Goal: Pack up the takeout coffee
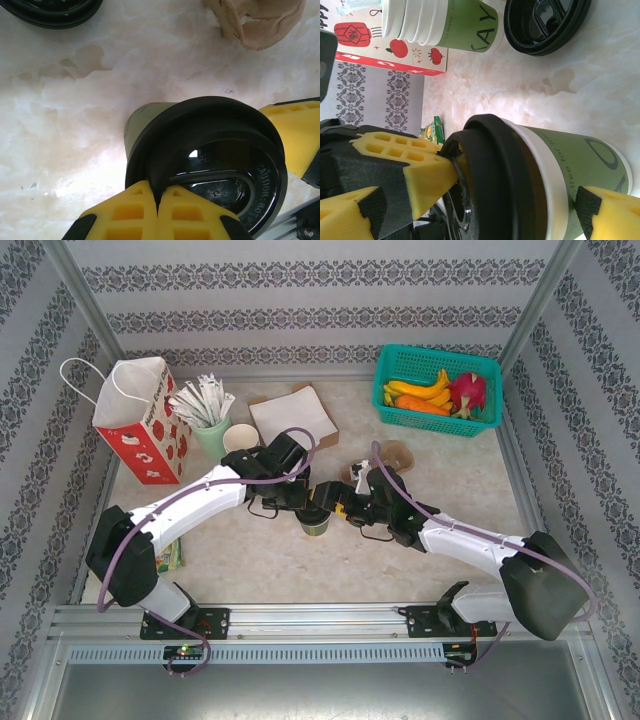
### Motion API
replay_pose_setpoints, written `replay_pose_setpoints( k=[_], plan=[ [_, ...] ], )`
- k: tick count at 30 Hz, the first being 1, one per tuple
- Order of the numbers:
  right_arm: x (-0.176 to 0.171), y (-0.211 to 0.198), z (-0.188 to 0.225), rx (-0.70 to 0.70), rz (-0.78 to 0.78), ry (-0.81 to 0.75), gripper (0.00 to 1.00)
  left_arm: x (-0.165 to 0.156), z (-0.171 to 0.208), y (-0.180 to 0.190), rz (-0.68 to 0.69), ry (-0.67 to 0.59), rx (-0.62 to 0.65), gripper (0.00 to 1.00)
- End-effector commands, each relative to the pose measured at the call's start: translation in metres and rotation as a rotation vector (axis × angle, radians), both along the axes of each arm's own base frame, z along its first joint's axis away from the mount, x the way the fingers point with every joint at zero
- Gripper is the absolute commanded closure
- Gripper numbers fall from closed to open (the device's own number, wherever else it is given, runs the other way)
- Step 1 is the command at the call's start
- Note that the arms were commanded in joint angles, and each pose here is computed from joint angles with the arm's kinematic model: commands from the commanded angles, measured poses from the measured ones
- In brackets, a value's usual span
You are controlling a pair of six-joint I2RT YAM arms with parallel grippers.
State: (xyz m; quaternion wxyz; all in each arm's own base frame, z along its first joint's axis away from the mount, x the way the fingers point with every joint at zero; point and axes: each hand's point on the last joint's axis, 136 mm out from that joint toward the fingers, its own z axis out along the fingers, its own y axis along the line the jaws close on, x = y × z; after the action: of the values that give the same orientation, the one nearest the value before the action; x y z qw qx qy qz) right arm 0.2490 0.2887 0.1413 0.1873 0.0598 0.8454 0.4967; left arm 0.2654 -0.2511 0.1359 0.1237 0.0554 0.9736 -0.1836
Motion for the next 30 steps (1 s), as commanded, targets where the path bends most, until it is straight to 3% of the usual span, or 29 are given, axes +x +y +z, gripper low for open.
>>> replay_pose_setpoints(
  k=[1,7,19,26,30],
  plan=[
    [0.002,0.015,0.019,0.05,0.057,-0.064,0.02,-0.007,-0.014,-0.008,-0.05,0.029,0.017,1.0],
    [0.003,0.016,0.021,0.054,0.063,-0.061,0.02,-0.015,-0.033,-0.004,-0.058,0.086,0.075,1.0],
    [0.009,-0.04,-0.006,-0.027,-0.038,0.0,0.03,-0.02,-0.04,-0.001,-0.057,0.107,0.137,1.0],
    [0.0,-0.055,-0.02,-0.042,-0.014,0.048,0.22,-0.019,-0.039,-0.002,-0.06,0.102,0.145,1.0],
    [-0.005,-0.05,-0.02,-0.022,0.027,0.053,0.42,-0.019,-0.039,-0.003,-0.066,0.102,0.147,1.0]
  ],
)
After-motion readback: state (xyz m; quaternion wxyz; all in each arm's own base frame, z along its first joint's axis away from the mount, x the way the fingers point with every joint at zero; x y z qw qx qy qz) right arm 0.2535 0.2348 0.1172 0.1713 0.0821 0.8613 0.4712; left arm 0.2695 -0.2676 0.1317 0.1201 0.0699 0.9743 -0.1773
